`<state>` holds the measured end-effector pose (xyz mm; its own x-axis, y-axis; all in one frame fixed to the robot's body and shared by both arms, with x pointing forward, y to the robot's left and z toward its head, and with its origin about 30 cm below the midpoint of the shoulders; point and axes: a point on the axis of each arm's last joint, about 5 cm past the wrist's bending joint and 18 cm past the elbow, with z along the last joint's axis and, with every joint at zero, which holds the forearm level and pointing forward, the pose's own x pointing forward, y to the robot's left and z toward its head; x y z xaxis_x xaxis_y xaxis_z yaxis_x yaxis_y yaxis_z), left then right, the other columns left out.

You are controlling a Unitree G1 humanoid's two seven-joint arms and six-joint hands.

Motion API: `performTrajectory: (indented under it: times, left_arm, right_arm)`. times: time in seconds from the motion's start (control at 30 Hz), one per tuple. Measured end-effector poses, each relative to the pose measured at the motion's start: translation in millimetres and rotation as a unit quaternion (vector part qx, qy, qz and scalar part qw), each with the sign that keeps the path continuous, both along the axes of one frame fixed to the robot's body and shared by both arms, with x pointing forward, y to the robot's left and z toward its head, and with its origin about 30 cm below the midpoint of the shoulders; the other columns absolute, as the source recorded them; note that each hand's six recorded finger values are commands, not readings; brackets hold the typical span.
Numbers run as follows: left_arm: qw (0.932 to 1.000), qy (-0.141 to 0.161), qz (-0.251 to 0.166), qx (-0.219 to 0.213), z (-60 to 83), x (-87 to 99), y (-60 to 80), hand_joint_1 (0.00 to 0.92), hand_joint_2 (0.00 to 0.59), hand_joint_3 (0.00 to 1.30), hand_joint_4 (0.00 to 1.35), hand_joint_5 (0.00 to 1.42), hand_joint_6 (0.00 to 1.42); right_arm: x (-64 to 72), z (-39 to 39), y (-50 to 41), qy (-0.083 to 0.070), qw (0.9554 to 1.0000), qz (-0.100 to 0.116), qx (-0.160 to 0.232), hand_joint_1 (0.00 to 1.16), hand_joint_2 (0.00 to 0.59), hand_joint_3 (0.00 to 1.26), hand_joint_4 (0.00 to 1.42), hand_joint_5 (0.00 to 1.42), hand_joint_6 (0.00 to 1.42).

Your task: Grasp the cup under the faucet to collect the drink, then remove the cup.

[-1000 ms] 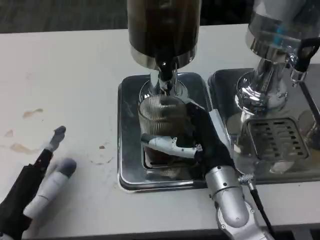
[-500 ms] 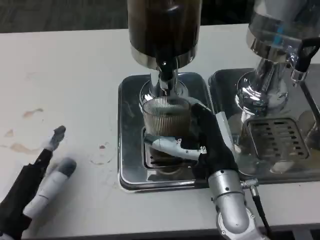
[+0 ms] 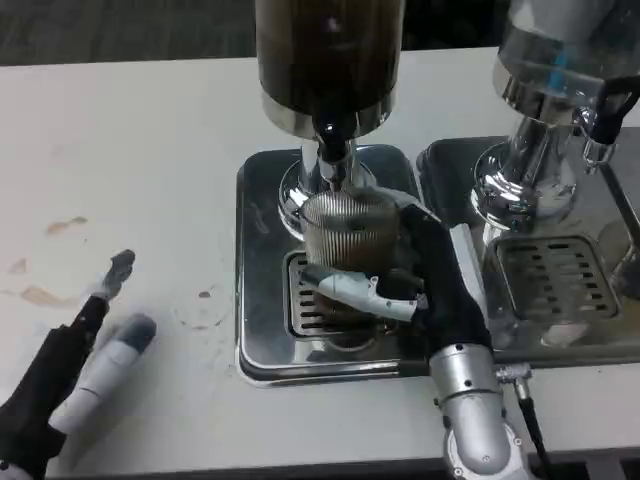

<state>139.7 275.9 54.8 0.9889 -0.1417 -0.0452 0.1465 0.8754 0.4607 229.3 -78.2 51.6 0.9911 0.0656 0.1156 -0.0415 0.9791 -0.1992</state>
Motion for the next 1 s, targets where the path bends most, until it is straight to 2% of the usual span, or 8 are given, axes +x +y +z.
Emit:
performTrajectory:
  times: [0.2, 0.4, 0.53, 0.63, 0.9, 1.0]
  left_arm:
    - [1.0, 0.0, -0.009, 0.0, 0.4, 2.7, -1.4, 0.0, 0.088, 0.0, 0.0, 0.0, 0.0]
    - [0.9999, -0.005, -0.017, 0.002, 3.0, 7.3, -1.5, 0.0, 0.088, 0.0, 0.0, 0.0, 0.0]
    - [0.9998, -0.003, -0.02, 0.005, 3.1, 7.4, -1.4, 0.0, 0.088, 0.0, 0.0, 0.0, 0.0]
    - [0.999, 0.004, -0.038, 0.023, 2.7, 7.8, -3.8, 0.0, 0.088, 0.0, 0.0, 0.0, 0.0]
    - [0.9982, -0.003, -0.052, 0.031, 5.0, 2.8, -6.8, 0.0, 0.101, 0.0, 0.0, 0.0, 0.0]
    - [0.996, -0.006, -0.066, 0.059, 9.3, 1.4, -6.8, 0.0, 0.107, 0.0, 0.0, 0.0, 0.0]
  right_arm:
    - [-6.8, -1.2, -3.4, -0.007, 1.0, -0.003, 0.002, 1.11, 0.133, 0.72, 0.73, 0.87, 1.26]
    - [-11.5, -1.3, -4.9, -0.014, 0.9999, 0.005, -0.001, 1.09, 0.136, 0.72, 0.74, 0.89, 1.29]
    - [-16.2, -3.8, -7.2, -0.008, 0.9999, 0.009, 0.002, 1.08, 0.135, 0.72, 0.75, 0.91, 1.3]
    - [-21.4, -4.4, -9.3, -0.008, 0.9999, 0.011, 0.007, 1.08, 0.135, 0.73, 0.76, 0.91, 1.32]
    - [-35.6, 3.5, -14.5, -0.031, 0.9989, 0.018, 0.029, 1.07, 0.134, 0.74, 0.78, 0.92, 1.34]
    - [-41.1, 7.1, -16.5, -0.038, 0.9986, 0.02, 0.032, 1.07, 0.134, 0.74, 0.78, 0.92, 1.34]
